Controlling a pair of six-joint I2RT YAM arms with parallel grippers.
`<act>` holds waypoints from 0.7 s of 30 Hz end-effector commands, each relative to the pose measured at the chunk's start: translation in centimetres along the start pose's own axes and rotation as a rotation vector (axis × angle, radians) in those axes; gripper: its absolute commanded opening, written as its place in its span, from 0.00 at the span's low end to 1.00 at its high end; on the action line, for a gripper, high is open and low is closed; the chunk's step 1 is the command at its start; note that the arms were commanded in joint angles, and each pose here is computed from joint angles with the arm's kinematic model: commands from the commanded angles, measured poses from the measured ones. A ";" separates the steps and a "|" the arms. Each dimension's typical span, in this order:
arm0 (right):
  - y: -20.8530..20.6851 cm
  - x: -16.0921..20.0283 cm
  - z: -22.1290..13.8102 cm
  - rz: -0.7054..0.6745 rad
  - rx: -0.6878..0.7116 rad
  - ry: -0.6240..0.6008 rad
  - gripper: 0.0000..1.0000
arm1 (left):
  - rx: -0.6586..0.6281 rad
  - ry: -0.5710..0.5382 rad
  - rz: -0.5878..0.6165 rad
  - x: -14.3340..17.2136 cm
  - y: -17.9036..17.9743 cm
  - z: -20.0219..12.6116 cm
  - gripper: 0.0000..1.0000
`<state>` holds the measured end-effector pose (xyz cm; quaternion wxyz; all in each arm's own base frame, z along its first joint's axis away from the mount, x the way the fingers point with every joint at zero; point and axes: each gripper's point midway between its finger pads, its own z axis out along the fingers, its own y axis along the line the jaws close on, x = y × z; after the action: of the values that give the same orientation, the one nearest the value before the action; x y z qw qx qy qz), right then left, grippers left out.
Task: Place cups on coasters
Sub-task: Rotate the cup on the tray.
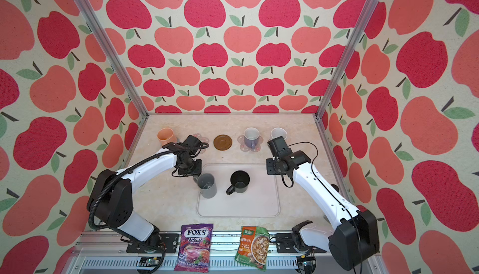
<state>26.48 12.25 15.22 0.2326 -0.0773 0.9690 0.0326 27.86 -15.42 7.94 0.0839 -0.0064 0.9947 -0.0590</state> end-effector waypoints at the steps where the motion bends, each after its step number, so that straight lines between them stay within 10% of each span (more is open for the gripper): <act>1: 0.4 -0.5 -0.6 0.028 -0.020 -0.021 0.44 | -0.009 0.033 -0.032 1.8 0.9 -0.2 0.39; 21: 0.1 -0.2 -0.6 0.027 -0.013 -0.025 0.44 | -0.033 -0.018 -0.032 4.4 1.6 -1.5 0.38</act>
<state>26.48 12.30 15.46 0.2364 -0.0683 0.9685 0.0381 23.47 -15.20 7.19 0.0692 -0.0131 0.9951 -0.0692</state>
